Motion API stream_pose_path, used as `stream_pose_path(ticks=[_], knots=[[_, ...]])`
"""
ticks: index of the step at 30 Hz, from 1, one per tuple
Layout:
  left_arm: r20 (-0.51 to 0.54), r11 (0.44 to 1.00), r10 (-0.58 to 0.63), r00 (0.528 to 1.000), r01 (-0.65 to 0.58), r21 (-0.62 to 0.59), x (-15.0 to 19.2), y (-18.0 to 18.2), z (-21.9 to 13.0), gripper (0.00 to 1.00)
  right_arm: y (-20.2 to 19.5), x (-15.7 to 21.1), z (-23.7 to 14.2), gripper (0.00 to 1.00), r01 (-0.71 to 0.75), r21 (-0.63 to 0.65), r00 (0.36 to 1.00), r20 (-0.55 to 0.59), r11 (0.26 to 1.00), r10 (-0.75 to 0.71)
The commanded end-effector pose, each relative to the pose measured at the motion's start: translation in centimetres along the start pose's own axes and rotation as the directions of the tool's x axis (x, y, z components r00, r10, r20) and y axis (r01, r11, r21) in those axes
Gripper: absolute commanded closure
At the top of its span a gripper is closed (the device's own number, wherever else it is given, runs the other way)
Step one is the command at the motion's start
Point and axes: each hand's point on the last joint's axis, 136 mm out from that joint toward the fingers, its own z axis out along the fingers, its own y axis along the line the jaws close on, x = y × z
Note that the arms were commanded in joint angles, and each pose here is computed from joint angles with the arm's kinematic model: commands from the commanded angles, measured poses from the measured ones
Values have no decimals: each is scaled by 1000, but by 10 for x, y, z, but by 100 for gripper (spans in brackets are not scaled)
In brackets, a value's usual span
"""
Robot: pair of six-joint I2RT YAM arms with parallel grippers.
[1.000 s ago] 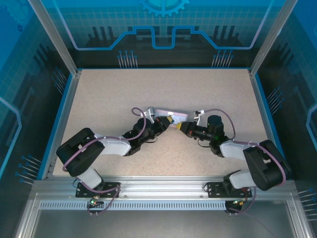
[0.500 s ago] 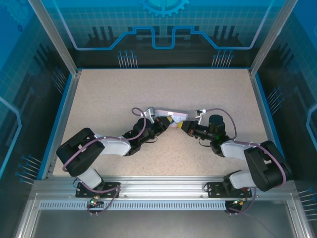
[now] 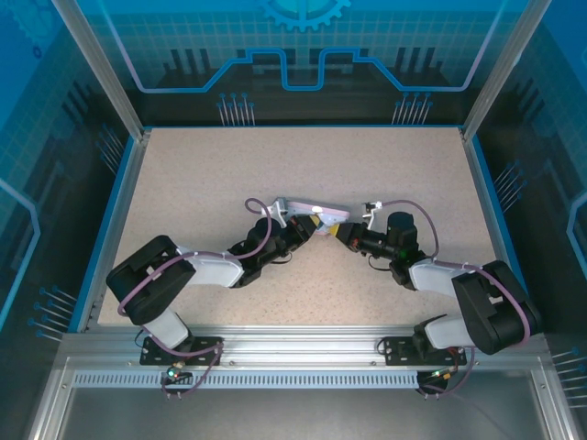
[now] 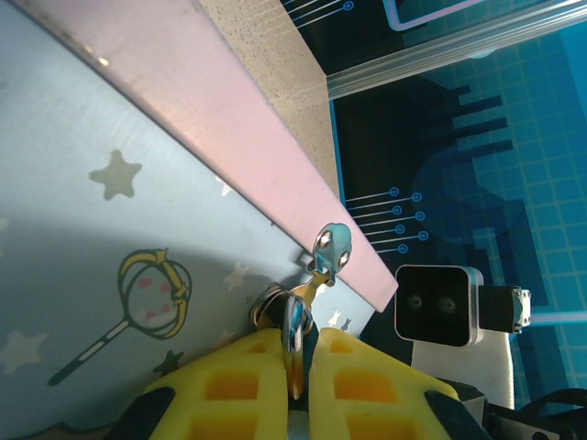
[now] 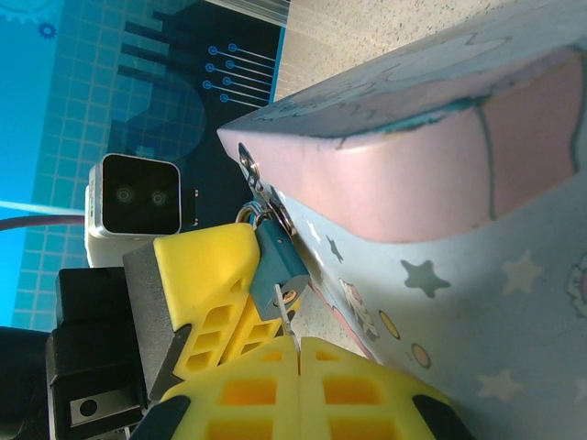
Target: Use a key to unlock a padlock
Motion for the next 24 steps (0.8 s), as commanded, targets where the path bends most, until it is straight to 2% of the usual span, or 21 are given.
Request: stream_pose_path(ticks=[1, 24], knots=[[28, 993, -1, 1000, -2, 118, -8, -38, 3, 100, 0, 0, -3, 100, 26, 20, 1000, 5, 999, -26], [27, 992, 1, 1000, -4, 127, -8, -40, 3, 100, 7, 4, 8, 100, 36, -6, 999, -19, 999, -36]])
